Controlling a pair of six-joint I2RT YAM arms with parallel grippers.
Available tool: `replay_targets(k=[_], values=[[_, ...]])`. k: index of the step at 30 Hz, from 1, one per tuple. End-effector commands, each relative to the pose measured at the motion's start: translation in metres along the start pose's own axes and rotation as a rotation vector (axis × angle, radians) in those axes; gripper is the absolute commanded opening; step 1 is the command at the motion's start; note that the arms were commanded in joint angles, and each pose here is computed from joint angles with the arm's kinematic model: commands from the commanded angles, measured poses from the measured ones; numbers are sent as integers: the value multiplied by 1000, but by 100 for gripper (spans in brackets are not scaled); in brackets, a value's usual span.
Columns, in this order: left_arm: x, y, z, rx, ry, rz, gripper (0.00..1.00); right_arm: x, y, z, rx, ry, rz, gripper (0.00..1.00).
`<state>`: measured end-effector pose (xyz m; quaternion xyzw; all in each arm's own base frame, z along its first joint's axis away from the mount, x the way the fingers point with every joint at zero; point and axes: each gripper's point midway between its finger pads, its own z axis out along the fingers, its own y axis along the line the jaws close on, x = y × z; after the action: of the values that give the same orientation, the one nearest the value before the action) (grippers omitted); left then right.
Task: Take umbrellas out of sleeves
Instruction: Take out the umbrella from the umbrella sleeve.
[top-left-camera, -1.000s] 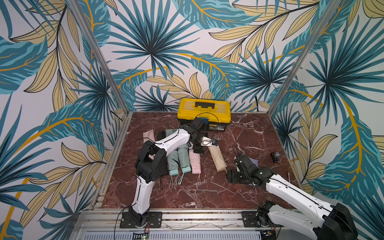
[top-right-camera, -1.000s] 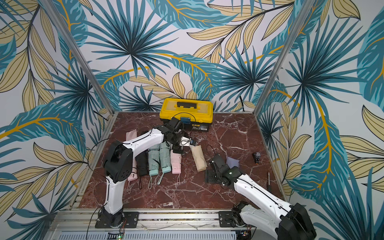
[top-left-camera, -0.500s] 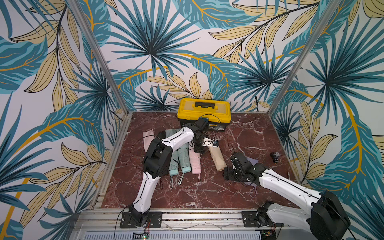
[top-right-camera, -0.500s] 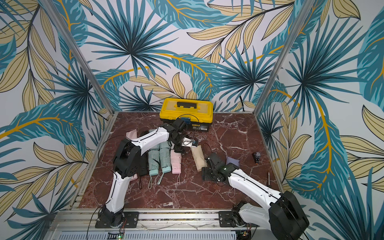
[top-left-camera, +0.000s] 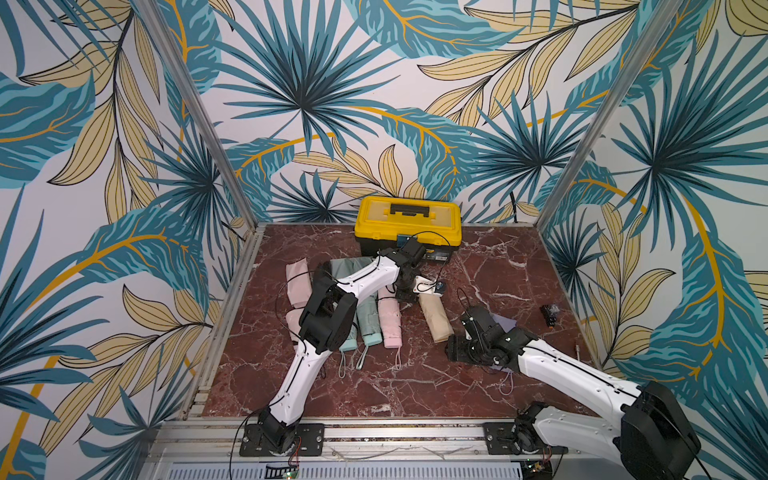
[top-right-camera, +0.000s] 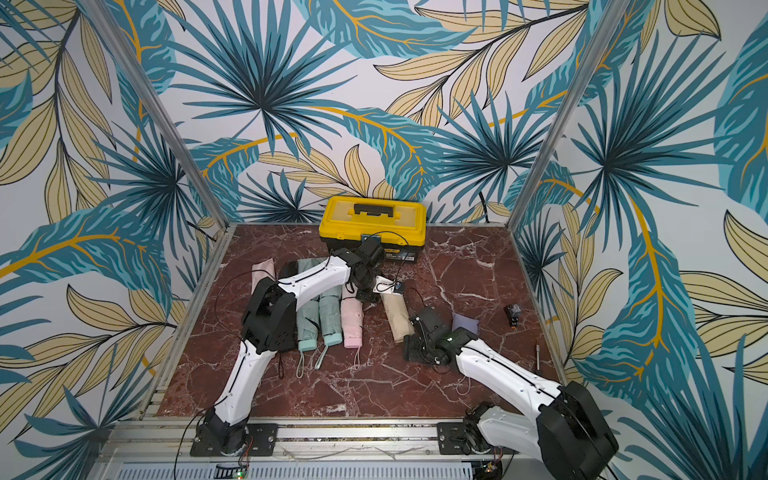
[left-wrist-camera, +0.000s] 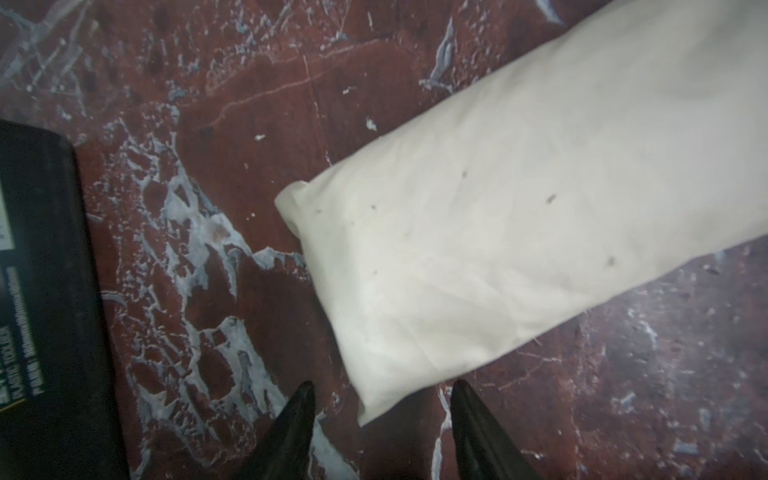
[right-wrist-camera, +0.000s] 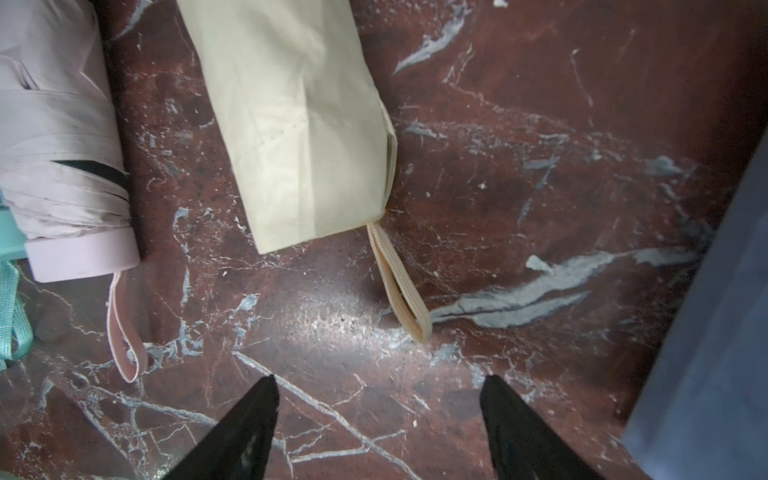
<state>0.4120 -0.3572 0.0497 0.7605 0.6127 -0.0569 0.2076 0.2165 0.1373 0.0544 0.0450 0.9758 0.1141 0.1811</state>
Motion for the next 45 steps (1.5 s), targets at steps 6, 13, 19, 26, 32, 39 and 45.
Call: replay_targets(k=[6,13,19,26,32,39,45], values=[[-6,7,-1,-20,2,21,40,9,0,9,-13,22,12,79],[-8,4,3,-14,7,39,35,9,0,10,-11,22,10,79],[-8,3,5,-11,11,45,26,9,0,13,-7,27,8,79],[-6,3,5,-16,29,56,0,8,-1,14,0,25,2,79],[-6,3,4,-21,33,58,0,5,-5,14,41,32,-27,79],[-10,4,0,-27,26,54,0,2,-9,27,105,59,-56,72],[-16,2,-3,-25,6,51,0,-2,-9,35,130,66,-68,55]])
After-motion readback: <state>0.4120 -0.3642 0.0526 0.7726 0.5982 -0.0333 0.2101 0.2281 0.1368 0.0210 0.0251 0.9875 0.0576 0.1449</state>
